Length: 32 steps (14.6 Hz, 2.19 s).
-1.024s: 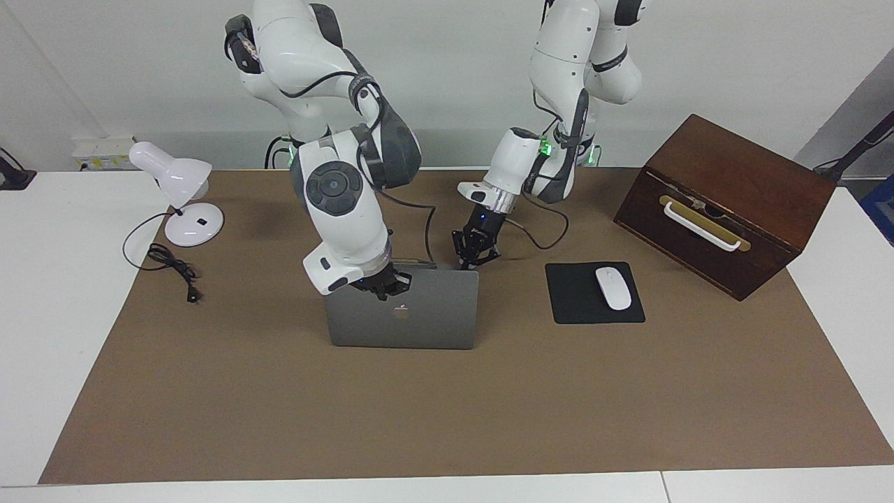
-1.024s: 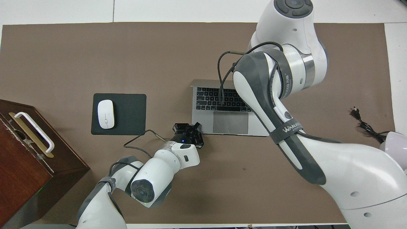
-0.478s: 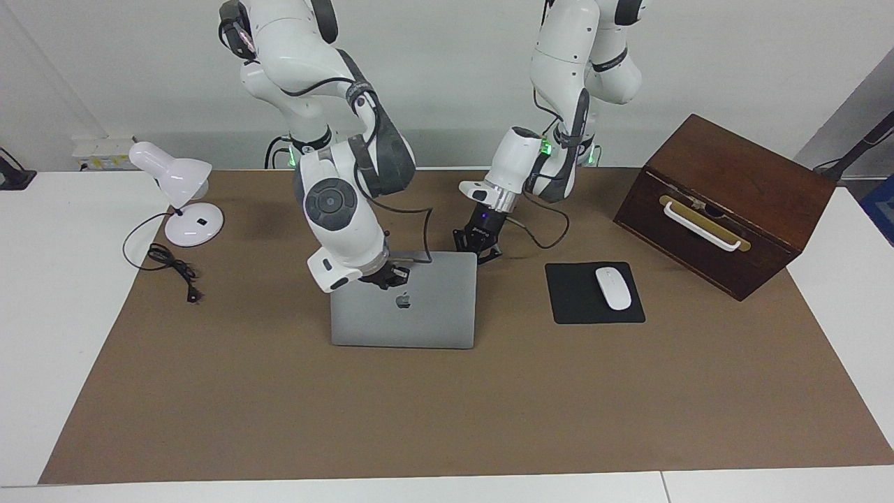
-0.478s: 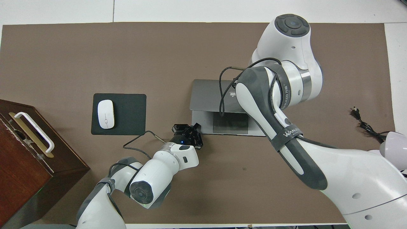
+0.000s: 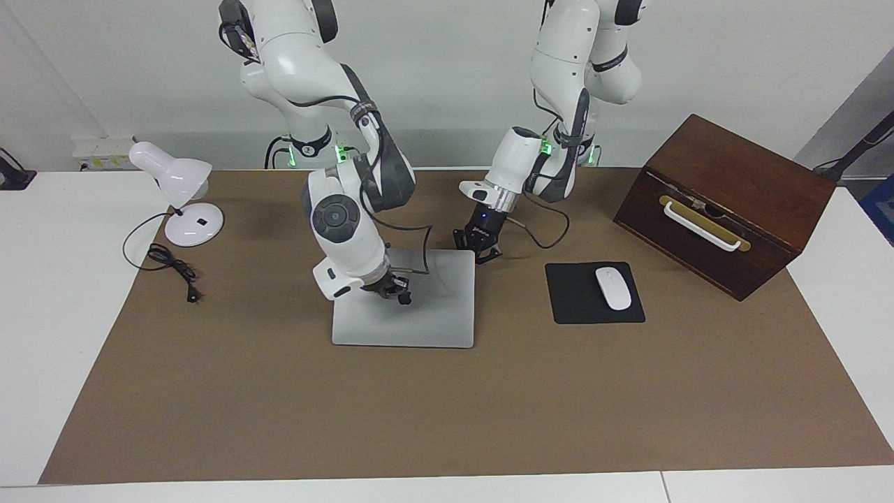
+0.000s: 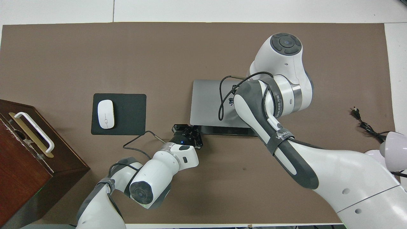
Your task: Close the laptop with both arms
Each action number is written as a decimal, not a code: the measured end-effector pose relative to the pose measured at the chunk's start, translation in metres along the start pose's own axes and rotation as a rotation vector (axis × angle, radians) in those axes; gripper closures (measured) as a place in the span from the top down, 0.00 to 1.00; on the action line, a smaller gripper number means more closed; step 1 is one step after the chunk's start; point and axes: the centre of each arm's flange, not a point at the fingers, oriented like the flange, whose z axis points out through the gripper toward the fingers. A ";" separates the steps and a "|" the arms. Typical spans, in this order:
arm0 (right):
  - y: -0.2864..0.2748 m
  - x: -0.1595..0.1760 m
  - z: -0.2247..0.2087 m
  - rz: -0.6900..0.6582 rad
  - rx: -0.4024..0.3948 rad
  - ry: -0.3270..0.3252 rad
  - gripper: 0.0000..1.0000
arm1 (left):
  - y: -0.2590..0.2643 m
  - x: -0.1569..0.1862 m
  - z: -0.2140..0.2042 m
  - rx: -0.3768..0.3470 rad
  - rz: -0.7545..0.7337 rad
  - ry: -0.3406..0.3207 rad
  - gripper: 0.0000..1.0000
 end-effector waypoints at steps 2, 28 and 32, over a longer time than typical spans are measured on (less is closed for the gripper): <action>0.000 0.000 0.003 0.000 0.004 0.008 0.01 | 0.000 0.000 0.000 0.000 0.001 0.000 0.01; 0.023 0.002 -0.065 0.026 0.096 0.165 0.01 | 0.000 -0.002 -0.001 0.000 0.008 0.005 0.01; 0.083 0.036 -0.148 -0.063 0.068 0.349 0.01 | 0.000 -0.002 -0.001 0.001 0.003 0.004 0.01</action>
